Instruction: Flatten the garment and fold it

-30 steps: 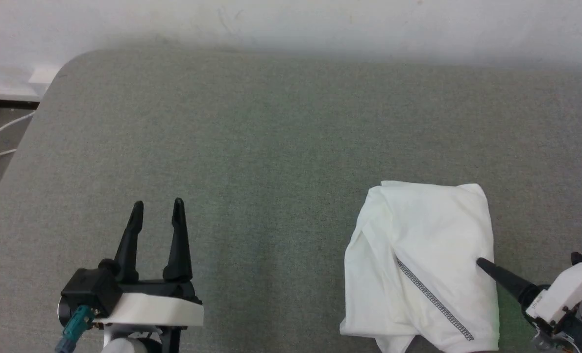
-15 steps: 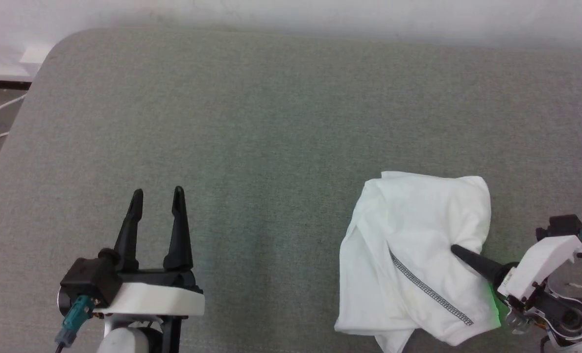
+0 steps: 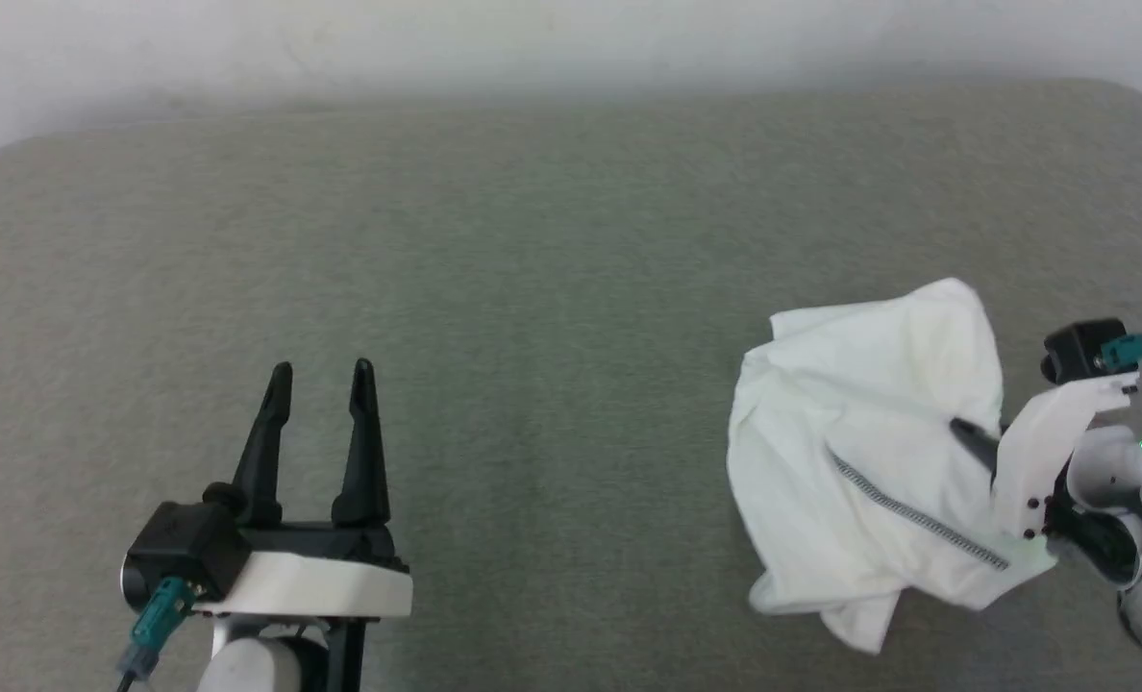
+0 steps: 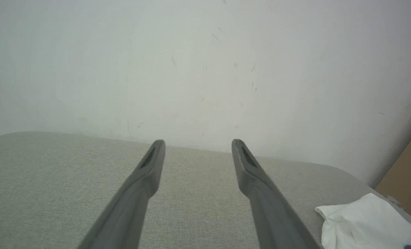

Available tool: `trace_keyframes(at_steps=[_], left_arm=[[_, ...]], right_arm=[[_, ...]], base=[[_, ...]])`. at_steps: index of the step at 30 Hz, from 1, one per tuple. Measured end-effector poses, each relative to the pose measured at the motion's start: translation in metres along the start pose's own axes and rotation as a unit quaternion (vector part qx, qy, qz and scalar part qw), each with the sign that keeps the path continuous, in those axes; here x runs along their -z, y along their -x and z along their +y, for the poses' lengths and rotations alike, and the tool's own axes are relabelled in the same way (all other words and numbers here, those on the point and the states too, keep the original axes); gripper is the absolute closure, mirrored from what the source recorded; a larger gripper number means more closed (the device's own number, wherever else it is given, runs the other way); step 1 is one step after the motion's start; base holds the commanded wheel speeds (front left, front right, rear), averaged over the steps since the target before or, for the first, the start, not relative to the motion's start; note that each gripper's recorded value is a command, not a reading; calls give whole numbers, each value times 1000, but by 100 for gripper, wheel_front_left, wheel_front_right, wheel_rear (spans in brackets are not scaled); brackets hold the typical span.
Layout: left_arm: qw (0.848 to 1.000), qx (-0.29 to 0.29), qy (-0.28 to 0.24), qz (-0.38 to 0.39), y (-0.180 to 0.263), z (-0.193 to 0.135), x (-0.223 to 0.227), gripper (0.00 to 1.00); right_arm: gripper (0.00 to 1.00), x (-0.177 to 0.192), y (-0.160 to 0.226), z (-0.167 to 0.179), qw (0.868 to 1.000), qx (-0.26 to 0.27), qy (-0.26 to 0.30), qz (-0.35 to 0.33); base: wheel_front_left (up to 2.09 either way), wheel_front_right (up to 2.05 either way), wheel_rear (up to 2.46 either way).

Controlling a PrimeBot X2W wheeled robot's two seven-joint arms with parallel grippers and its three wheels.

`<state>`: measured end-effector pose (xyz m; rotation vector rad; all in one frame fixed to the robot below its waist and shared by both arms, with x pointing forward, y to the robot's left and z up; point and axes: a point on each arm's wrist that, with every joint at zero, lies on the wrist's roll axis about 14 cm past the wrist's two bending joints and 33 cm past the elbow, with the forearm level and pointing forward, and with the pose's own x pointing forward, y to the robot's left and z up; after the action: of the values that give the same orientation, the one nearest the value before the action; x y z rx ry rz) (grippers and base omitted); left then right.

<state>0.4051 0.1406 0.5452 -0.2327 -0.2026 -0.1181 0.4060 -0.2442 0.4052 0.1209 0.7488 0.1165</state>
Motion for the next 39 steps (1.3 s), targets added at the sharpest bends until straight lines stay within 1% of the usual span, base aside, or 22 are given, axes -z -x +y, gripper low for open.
trace_keyframes(at_steps=[3,6,9,13,17,20,21,22,23,27,29,33,34,36,37,39], left_arm=[[999,34,11,-5,-15,-22,2,0],[997,70,16,-16,-35,-45,3,0],[995,97,20,-13,-53,-61,15,0],[991,130,25,0,-72,-78,39,0],[987,156,35,15,-87,-93,65,0],[984,167,44,31,-93,-100,86,0],[984,170,47,36,-94,-102,93,0],[983,171,49,43,-95,-103,100,0],[982,174,52,50,-95,-104,107,0],[980,177,62,71,-94,-107,127,0],[979,178,63,75,-93,-108,129,0],[979,176,69,71,-92,-109,122,0],[979,175,71,72,-90,-108,120,0],[980,170,73,76,-84,-106,116,0],[981,164,72,77,-81,-104,114,0],[983,154,69,77,-75,-99,107,0]], right_arm=[[100,-3,9,-29,999,48,24,0],[100,-4,15,-57,995,90,34,6],[100,-4,19,-87,990,133,37,7],[100,-5,24,-128,981,189,40,3],[100,-4,34,-168,968,245,47,-3],[100,-10,36,-185,961,270,60,-27],[95,-13,36,-187,959,274,66,-39],[60,-14,35,-190,957,278,67,-46],[0,-15,33,-191,955,280,75,-55],[0,-16,37,-199,946,295,103,-86],[0,-18,48,-207,938,309,127,-97],[0,-43,72,-217,918,330,175,-134],[0,-52,77,-213,912,329,191,-150],[0,-63,86,-201,903,326,207,-187],[0,-61,88,-191,902,321,210,-199],[0,-45,90,-170,905,308,200,-213]], base=[[0,0,0],[0,0,0],[0,0,0],[0,0,0],[0,0,0],[0,0,0],[0,0,0],[0,0,0],[0,0,0],[0,0,0],[0,0,0],[0,0,0],[0,0,0],[0,0,0],[0,0,0],[0,0,0]])
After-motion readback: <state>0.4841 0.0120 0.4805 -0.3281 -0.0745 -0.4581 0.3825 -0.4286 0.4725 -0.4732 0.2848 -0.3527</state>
